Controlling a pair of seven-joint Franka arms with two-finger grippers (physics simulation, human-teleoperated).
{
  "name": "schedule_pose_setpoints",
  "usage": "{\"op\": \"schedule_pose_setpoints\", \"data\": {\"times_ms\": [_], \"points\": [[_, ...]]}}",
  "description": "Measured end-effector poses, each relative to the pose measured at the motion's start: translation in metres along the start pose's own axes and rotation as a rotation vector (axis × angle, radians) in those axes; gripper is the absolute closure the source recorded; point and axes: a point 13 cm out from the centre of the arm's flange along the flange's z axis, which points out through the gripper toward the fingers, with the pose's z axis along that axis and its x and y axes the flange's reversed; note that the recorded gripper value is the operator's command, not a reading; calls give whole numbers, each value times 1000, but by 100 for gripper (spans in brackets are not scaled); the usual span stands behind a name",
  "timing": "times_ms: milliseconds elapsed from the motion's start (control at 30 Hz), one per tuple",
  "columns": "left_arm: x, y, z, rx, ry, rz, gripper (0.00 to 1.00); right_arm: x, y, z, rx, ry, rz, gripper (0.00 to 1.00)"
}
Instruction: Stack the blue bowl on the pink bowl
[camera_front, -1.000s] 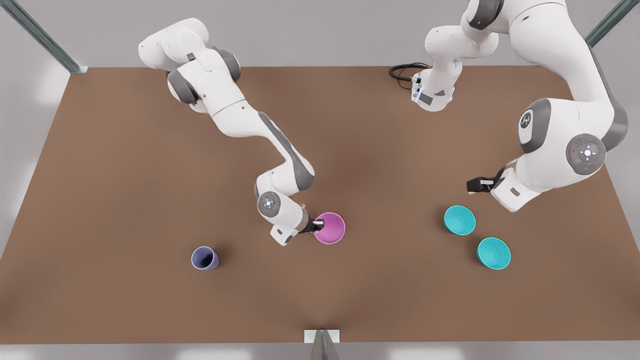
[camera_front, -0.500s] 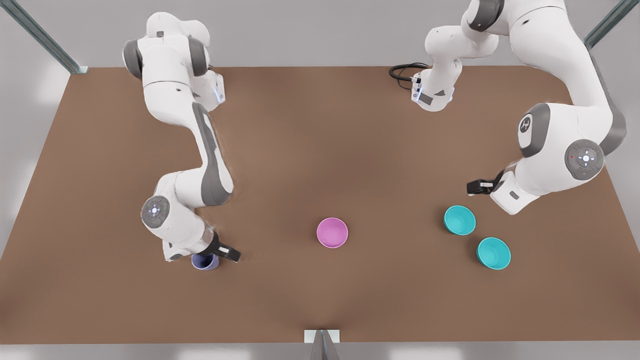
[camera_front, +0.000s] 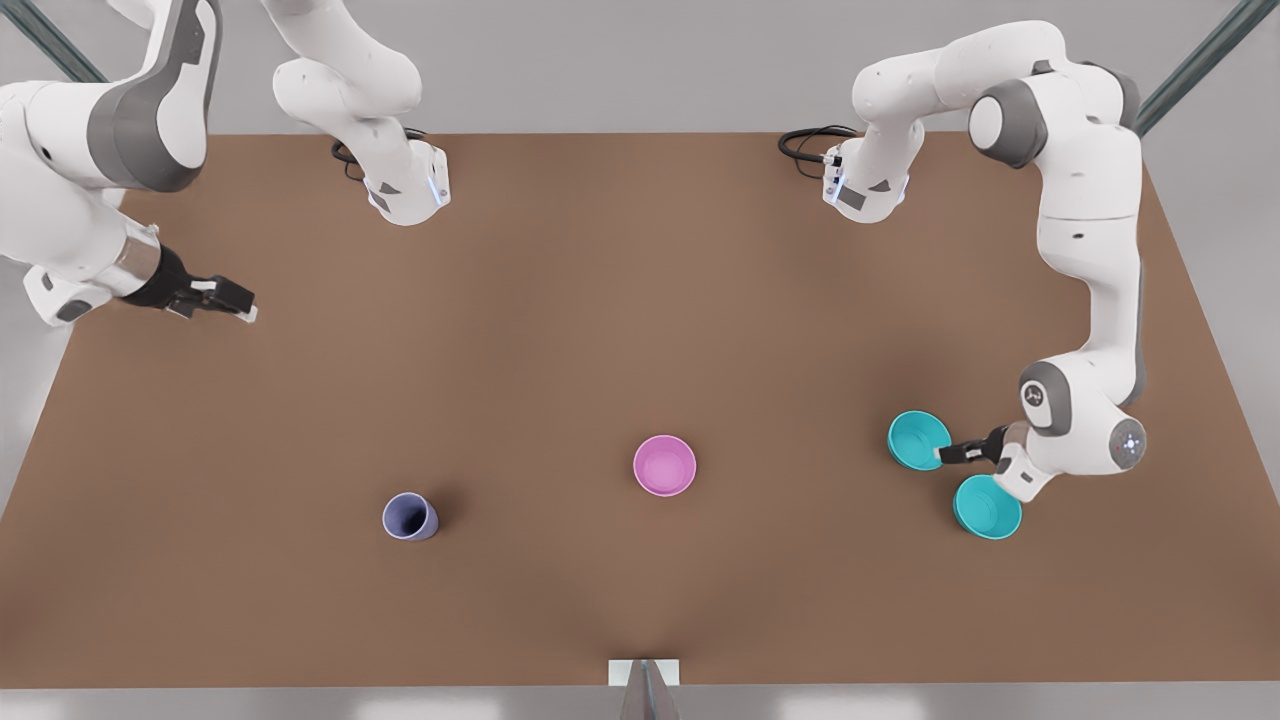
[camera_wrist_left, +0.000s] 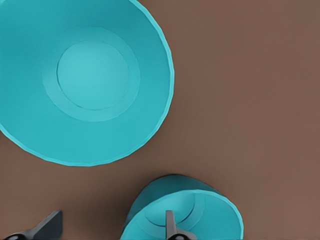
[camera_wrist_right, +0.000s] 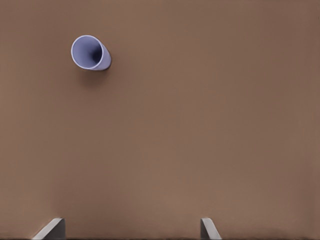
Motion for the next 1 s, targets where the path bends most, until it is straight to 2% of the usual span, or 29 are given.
{"op": "schedule_pose_setpoints", "data": {"times_ms": [33,67,100,133,167,200,300,500,600,733,833,900,1000], "points": [[3,1,6,1,0,10,0,0,-5,7,17,20,-6,0],[4,0,11,0,-4,23,8,0,-9,12,29,35,-13,0],[4,-1,13,0,-9,36,46,0,-12,13,39,43,-19,0],[3,-2,14,-1,-15,47,61,-2,-15,14,47,47,-25,0],[2,-4,15,-1,-21,59,67,-4,-16,16,50,54,-30,0],[1,-5,15,-1,-27,68,77,-10,-18,18,50,61,-33,0],[-3,-9,12,7,-45,84,79,-38,-18,28,49,86,-44,0],[-6,-41,-8,14,-85,132,79,-41,-3,38,30,124,-91,0],[13,-135,-39,6,-103,235,79,-40,-2,40,26,133,-104,0],[34,-326,-63,8,-166,419,79,-39,-1,42,24,141,-118,0],[46,-449,-53,35,-214,502,79,-39,-1,43,23,145,-126,0],[56,-496,-33,25,-221,519,79,-38,-1,43,22,146,-131,0],[63,-515,-19,14,-207,474,79,-38,-1,43,22,147,-137,0]]}}
